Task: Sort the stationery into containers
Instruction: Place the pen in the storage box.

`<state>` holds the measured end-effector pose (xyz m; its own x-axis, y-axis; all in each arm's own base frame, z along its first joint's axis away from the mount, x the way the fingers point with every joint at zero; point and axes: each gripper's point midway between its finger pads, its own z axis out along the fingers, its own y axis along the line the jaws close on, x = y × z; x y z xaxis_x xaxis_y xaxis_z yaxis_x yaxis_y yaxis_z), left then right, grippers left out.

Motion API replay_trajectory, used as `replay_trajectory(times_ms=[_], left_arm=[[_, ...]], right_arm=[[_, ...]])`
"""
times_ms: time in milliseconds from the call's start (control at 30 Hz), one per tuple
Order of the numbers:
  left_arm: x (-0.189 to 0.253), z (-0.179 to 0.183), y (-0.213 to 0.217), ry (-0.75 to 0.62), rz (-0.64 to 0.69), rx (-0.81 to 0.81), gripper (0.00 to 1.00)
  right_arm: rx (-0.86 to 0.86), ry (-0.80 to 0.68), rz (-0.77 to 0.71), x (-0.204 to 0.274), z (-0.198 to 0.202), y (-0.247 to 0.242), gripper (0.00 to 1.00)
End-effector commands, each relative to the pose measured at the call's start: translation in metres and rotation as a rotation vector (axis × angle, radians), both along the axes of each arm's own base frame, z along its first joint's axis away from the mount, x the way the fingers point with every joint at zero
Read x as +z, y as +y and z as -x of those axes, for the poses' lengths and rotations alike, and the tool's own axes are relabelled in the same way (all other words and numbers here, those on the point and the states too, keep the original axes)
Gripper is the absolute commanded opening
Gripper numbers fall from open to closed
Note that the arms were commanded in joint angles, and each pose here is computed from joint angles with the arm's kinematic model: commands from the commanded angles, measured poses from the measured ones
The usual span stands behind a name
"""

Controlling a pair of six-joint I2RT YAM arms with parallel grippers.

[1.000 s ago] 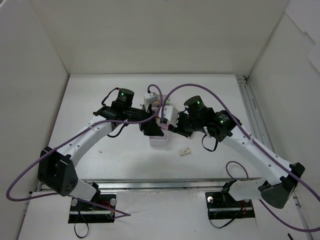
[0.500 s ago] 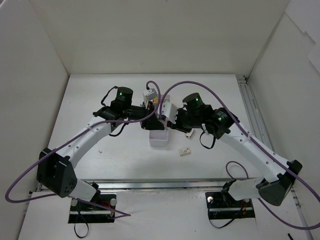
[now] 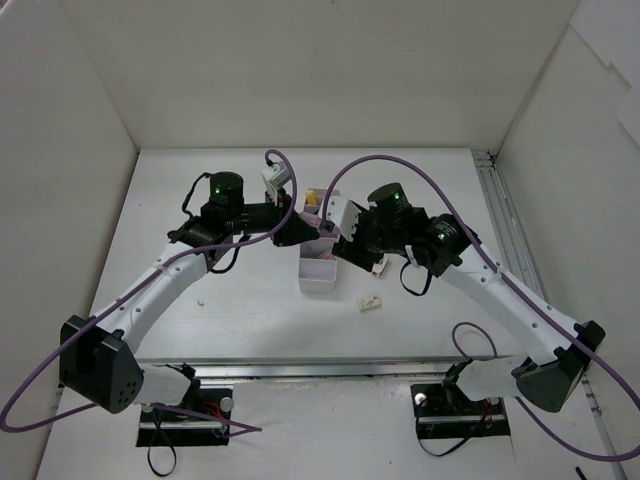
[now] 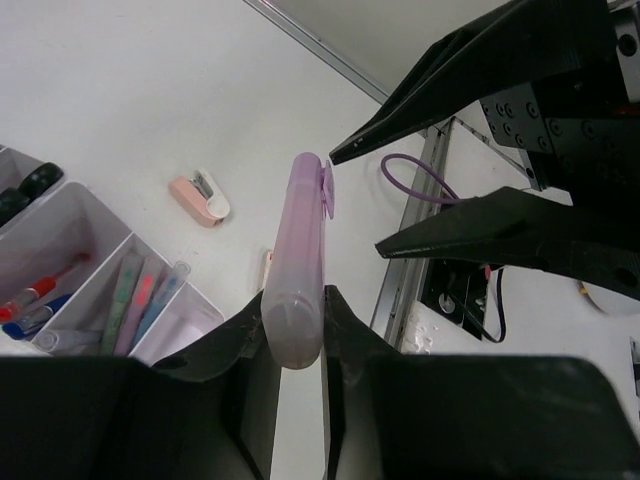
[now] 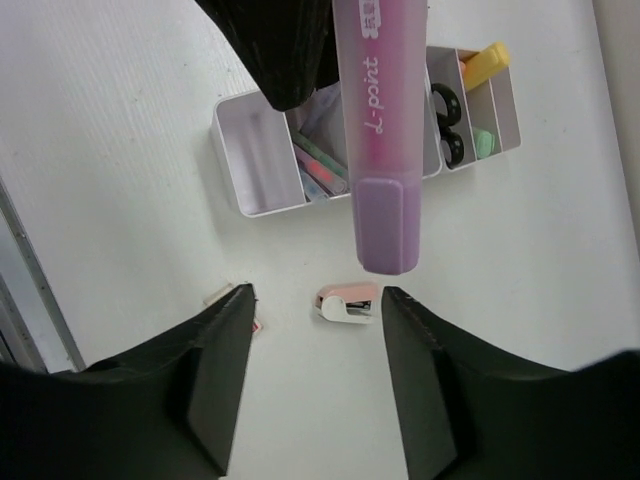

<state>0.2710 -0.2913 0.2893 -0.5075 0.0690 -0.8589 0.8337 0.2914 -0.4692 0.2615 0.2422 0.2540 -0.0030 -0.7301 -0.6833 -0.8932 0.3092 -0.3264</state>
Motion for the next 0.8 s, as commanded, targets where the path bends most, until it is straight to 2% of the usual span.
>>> replay_trajectory(times_ms=[0, 133, 200, 333, 433, 500, 567, 633, 667, 700, 733, 767], left_arm=[[0.039, -0.011, 0.003, -0.12, 0.079, 0.044, 0.0], [0.043, -0.017, 0.007, -0.123, 0.095, 0.06, 0.0], [0.045, -0.021, 0.009, -0.126, 0.103, 0.077, 0.0], [0.052, -0.029, 0.009, -0.124, 0.135, 0.119, 0.0], [0.059, -0.035, 0.012, -0.14, 0.169, 0.159, 0.0], [0.062, -0.036, 0.012, -0.154, 0.178, 0.16, 0.0], [0.065, -0.039, 0.014, -0.158, 0.181, 0.166, 0.0], [0.07, -0.039, 0.014, -0.166, 0.202, 0.168, 0.0], [0.074, -0.038, 0.014, -0.158, 0.221, 0.172, 0.0], [0.076, -0.04, 0.014, -0.179, 0.249, 0.186, 0.0], [0.079, -0.041, 0.014, -0.184, 0.276, 0.195, 0.0], [0.094, -0.04, 0.014, -0.206, 0.341, 0.194, 0.0]], right_arm=[[-0.053, -0.056, -0.081, 0.023, -0.01, 0.0, 0.54], [-0.129, -0.069, -0.147, 0.03, -0.015, -0.008, 0.58], [-0.205, -0.12, -0.198, 0.04, -0.027, -0.014, 0.72], [-0.371, -0.163, -0.386, 0.057, -0.034, -0.031, 0.74], [-0.403, -0.195, -0.519, 0.07, -0.033, -0.035, 0.75], [-0.35, -0.191, -0.558, 0.073, -0.026, -0.031, 0.75], [-0.31, -0.2, -0.595, 0.081, -0.021, -0.027, 0.79], [-0.371, -0.161, -0.658, 0.085, -0.024, -0.028, 0.85], [-0.454, -0.18, -0.743, 0.098, -0.033, -0.034, 0.91], [-0.544, -0.087, -0.872, 0.095, -0.036, -0.035, 0.96], [-0.523, -0.109, -1.017, 0.12, -0.038, -0.032, 0.98], [-0.509, -0.081, -1.092, 0.123, -0.039, -0.031, 0.98]])
